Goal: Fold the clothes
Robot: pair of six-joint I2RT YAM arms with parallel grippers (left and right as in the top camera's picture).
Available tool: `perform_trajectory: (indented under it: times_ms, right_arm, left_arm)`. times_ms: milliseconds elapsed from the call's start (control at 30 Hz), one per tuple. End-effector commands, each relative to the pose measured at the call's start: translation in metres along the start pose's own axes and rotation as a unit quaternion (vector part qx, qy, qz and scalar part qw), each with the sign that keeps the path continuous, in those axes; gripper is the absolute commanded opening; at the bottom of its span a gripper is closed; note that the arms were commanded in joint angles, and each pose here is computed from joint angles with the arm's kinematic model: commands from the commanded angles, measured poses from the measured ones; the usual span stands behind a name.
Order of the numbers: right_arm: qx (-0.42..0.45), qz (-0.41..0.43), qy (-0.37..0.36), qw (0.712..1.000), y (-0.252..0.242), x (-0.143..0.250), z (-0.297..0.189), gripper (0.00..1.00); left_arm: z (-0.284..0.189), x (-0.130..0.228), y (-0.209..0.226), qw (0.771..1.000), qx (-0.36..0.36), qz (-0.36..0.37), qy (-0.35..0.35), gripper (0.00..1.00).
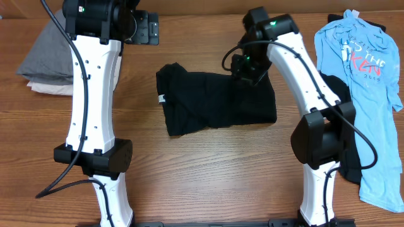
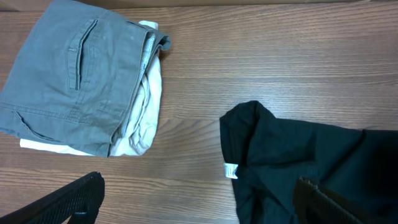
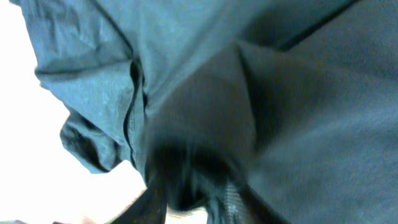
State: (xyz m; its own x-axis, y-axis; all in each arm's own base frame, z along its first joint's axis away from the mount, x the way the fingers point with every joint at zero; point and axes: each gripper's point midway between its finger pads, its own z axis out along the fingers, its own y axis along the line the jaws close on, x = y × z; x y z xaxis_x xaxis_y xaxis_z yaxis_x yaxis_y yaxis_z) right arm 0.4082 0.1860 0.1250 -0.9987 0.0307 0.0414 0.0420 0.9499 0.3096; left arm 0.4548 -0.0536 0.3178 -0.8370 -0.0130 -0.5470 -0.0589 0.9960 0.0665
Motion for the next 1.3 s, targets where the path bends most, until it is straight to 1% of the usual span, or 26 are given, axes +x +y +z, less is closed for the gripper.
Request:
perform_trajectory:
  times_ms: [0, 100, 300, 333, 367, 400, 433, 467, 667, 733, 800, 867, 967, 1033, 1133, 1267]
  right_arm:
    - [0.006, 0.007, 0.000, 1.000, 0.001, -0.003, 0.006, 0.39]
    - [0.003, 0.012, -0.004, 1.000, -0.003, -0.005, -0.001, 0.39]
    - [-0.018, 0.017, -0.047, 0.999, -0.027, -0.015, -0.058, 0.40]
    - [-0.019, 0.017, -0.055, 0.998, -0.032, -0.017, -0.066, 0.42]
    - [-0.020, 0.018, -0.061, 0.998, -0.037, -0.018, -0.073, 0.53]
    - [-0.019, 0.021, -0.067, 0.997, -0.047, -0.019, -0.080, 0.69]
    - [-0.018, 0.021, -0.068, 0.997, -0.055, -0.020, -0.083, 0.74]
    - [-0.016, 0.022, -0.067, 0.997, -0.062, -0.021, -0.085, 0.75]
    - [-0.010, 0.034, -0.073, 0.997, -0.090, -0.026, -0.090, 0.76]
    - [-0.003, 0.037, -0.076, 0.996, -0.095, -0.028, -0.091, 0.76]
    - [0.003, 0.040, -0.081, 0.996, -0.100, -0.029, -0.092, 0.79]
    - [0.006, 0.040, -0.085, 0.996, -0.102, -0.031, -0.093, 0.80]
    - [0.006, 0.038, -0.092, 0.995, -0.101, -0.035, -0.093, 0.80]
    - [0.012, 0.037, -0.099, 0.994, -0.104, -0.038, -0.094, 0.80]
    - [0.030, 0.037, -0.105, 0.993, -0.110, -0.041, -0.095, 0.80]
    - [0.031, 0.037, -0.105, 0.993, -0.110, -0.041, -0.095, 0.80]
  left_arm:
    - [0.002, 0.000, 0.002, 1.000, -0.007, 0.009, 0.002, 0.99]
    - [0.002, 0.003, 0.001, 1.000, -0.004, 0.010, 0.008, 0.99]
    - [0.009, 0.029, -0.028, 0.994, 0.077, 0.028, 0.071, 1.00]
    - [0.013, 0.032, -0.032, 0.993, 0.087, 0.032, 0.079, 1.00]
    - [0.017, 0.036, -0.037, 0.990, 0.101, 0.038, 0.090, 1.00]
    - [0.025, 0.042, -0.041, 0.987, 0.107, 0.040, 0.109, 1.00]
    - [0.032, 0.047, -0.042, 0.986, 0.106, 0.042, 0.121, 1.00]
    - [0.039, 0.053, -0.042, 0.984, 0.104, 0.044, 0.136, 1.00]
    - [0.086, 0.093, -0.044, 0.969, 0.092, 0.064, 0.220, 1.00]
    - [0.101, 0.105, -0.043, 0.964, 0.088, 0.070, 0.239, 1.00]
    - [0.118, 0.116, -0.042, 0.961, 0.086, 0.069, 0.252, 1.00]
    - [0.135, 0.125, -0.046, 0.959, 0.099, 0.062, 0.259, 1.00]
    - [0.159, 0.137, -0.065, 0.952, 0.158, 0.046, 0.260, 1.00]
    - [0.168, 0.143, -0.072, 0.949, 0.176, 0.043, 0.258, 1.00]
    - [0.187, 0.155, -0.074, 0.948, 0.178, 0.042, 0.259, 1.00]
    - [0.203, 0.172, -0.071, 0.947, 0.173, 0.029, 0.268, 1.00]
